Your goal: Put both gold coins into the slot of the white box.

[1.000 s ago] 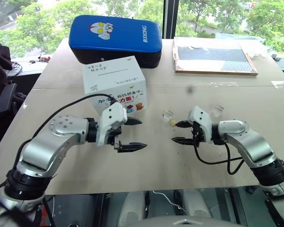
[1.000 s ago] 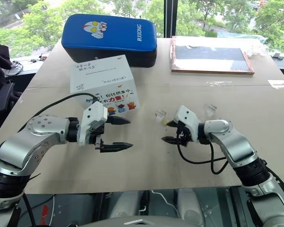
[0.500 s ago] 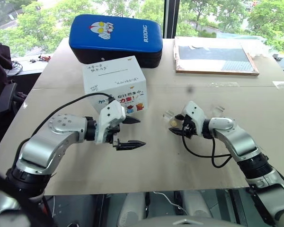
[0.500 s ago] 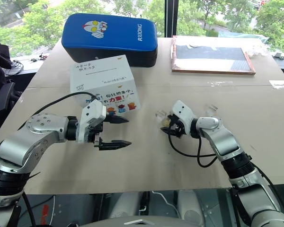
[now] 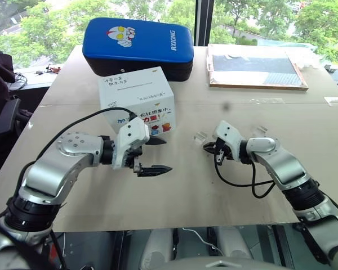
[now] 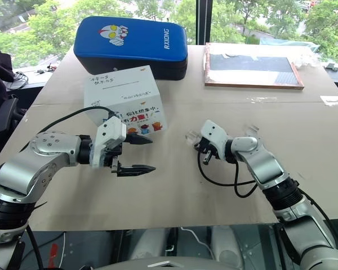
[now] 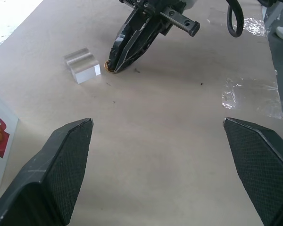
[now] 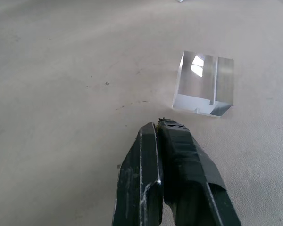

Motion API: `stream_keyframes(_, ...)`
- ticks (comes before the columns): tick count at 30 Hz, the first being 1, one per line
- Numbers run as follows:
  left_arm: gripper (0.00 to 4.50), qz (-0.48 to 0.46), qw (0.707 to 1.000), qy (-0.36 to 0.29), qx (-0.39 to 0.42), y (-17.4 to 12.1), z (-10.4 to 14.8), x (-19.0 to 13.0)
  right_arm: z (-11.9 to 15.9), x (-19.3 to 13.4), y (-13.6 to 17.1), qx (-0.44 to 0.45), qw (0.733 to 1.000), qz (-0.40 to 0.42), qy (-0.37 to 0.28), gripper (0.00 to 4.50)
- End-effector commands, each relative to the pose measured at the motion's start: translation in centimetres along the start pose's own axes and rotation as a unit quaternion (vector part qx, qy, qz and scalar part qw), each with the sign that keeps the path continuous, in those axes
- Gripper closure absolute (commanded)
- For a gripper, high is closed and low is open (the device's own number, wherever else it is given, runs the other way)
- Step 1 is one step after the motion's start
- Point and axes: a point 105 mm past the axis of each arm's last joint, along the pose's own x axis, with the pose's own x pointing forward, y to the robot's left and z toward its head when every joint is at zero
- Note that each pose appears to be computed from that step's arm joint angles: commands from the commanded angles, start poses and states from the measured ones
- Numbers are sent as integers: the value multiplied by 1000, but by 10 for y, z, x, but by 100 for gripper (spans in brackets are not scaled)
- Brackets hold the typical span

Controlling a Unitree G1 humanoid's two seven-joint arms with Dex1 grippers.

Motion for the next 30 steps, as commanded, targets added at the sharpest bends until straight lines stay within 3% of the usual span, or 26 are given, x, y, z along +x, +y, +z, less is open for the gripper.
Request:
stream_keyframes(1, 0, -2, 1000, -2, 17, 0, 5, -1, -23, 5, 7, 20, 999, 12, 40, 447)
stream_keyframes(8, 0, -2, 1000, 0, 22, 1, 6, -1, -17, -3, 6, -1, 998, 35, 50, 447)
stream_keyframes(12, 0, -1, 1000, 2, 30, 3, 8, 0, 5, -12, -2, -29, 998, 45, 35, 328)
stream_keyframes(17, 0, 2, 1000, 0, 31, 3, 10, -1, 37, -21, -8, -31, 999, 40, -11, 112)
stream_keyframes(22, 0, 3, 1000, 0, 30, 4, 10, 0, 41, -23, -14, -26, 999, 42, 12, 112)
stream_keyframes(30, 0, 0, 999, 1, 32, 5, 9, 3, 24, -9, -20, -30, 991, 71, 107, 112)
